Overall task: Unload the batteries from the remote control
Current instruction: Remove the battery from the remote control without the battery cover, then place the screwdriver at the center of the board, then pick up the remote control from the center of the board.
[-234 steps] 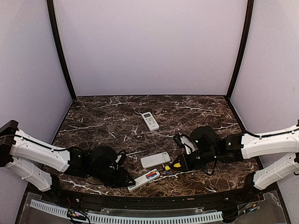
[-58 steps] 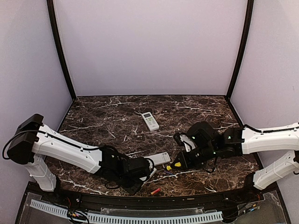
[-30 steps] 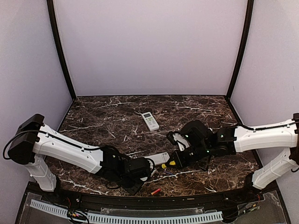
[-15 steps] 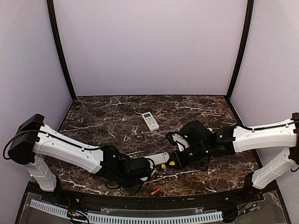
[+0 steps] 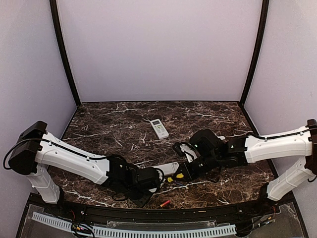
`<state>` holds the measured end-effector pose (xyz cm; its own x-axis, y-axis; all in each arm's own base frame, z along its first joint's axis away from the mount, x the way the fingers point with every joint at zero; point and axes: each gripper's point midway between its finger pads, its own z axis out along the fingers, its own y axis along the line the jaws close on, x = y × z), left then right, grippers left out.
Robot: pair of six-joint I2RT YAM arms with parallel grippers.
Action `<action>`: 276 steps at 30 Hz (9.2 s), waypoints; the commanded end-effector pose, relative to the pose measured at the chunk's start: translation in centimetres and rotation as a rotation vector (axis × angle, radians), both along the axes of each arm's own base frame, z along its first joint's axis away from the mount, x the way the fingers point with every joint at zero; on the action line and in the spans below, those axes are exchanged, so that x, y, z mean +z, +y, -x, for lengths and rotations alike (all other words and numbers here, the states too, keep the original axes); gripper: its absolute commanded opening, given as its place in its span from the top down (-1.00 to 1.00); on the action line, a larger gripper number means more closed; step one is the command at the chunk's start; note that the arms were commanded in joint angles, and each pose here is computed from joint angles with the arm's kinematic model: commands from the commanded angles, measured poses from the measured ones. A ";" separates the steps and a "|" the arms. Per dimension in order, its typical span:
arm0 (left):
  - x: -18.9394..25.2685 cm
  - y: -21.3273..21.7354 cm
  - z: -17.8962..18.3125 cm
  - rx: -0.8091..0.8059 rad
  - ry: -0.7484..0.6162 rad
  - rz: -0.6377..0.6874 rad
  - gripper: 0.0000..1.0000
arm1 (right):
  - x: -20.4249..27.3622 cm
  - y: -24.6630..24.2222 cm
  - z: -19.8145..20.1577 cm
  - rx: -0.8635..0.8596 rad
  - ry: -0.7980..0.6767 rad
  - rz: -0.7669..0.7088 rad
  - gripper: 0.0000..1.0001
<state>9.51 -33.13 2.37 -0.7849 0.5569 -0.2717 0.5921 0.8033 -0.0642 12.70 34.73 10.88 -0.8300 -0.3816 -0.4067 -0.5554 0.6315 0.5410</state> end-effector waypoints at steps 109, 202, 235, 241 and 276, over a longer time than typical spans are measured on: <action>-0.1 1.2 -0.3 0.018 -0.023 -0.056 0.43 | 0.2 0.2 -0.7 -0.064 0.104 -0.057 1.00; 18.1 18.1 -20.1 0.350 -0.342 0.472 -0.72 | -5.3 -11.4 -8.8 -0.615 -0.079 -0.006 0.78; 23.9 19.8 -26.4 0.400 -0.521 0.520 -0.76 | 0.6 -6.9 -14.3 -0.382 -0.278 0.168 -0.88; 22.4 21.7 -25.8 0.484 -0.491 0.455 -0.75 | -0.7 -3.6 -18.4 -0.332 -0.282 0.239 -0.89; 24.6 22.6 -24.3 0.497 -0.566 0.476 -0.76 | -8.5 3.8 -29.5 -0.225 -0.355 0.414 -0.76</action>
<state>34.30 -10.79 27.51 -0.5682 -0.0790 -0.8191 0.2341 0.9387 -0.2530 41.48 38.37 2.84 -0.7544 -0.3915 -0.5269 -0.4856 0.8729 0.0467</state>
